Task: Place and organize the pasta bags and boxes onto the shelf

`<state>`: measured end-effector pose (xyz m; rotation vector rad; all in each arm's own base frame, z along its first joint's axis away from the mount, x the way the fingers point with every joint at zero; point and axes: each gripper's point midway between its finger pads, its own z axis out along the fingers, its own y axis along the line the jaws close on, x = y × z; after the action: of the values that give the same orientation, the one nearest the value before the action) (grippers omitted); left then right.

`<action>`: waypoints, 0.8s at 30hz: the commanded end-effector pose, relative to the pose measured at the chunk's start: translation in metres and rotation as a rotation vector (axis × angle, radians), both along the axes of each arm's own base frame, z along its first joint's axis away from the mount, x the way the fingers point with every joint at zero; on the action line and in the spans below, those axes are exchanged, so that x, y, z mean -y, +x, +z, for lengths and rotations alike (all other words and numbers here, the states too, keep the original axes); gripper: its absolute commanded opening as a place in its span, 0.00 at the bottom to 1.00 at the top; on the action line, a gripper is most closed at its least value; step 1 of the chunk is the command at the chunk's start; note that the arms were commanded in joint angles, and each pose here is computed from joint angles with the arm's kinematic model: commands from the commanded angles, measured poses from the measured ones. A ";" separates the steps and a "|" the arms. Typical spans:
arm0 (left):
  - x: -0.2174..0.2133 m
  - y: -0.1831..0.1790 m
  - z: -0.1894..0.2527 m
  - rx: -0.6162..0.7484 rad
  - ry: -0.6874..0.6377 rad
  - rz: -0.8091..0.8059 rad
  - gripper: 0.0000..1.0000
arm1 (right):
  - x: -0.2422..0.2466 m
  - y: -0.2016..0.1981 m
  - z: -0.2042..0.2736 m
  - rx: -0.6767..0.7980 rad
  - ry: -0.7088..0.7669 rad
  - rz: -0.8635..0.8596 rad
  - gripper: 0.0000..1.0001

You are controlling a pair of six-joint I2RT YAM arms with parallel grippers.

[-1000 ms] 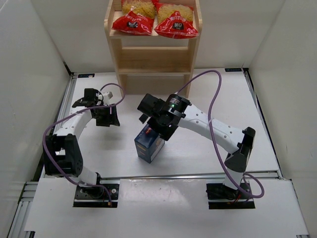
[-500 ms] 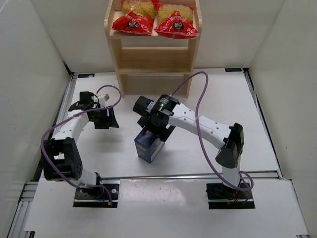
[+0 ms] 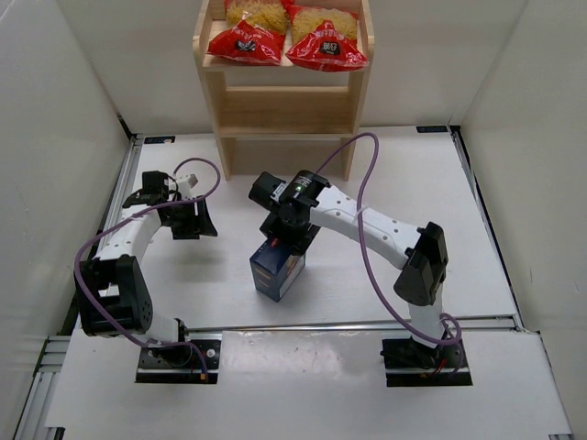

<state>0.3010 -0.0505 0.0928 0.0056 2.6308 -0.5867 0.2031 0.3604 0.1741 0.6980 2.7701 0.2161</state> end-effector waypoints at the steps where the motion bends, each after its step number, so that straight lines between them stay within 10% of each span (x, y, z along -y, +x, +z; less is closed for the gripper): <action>1: 0.003 0.001 0.012 0.055 -0.022 -0.015 0.71 | -0.007 -0.002 0.008 0.003 0.055 0.056 0.54; 24: -0.025 0.002 0.004 0.034 0.003 0.077 0.72 | 0.042 0.030 0.167 0.906 0.900 0.222 0.28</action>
<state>0.3041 -0.0288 0.0917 -0.0867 2.6177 -0.5594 0.2205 0.2918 0.2150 0.4277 2.2194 0.9923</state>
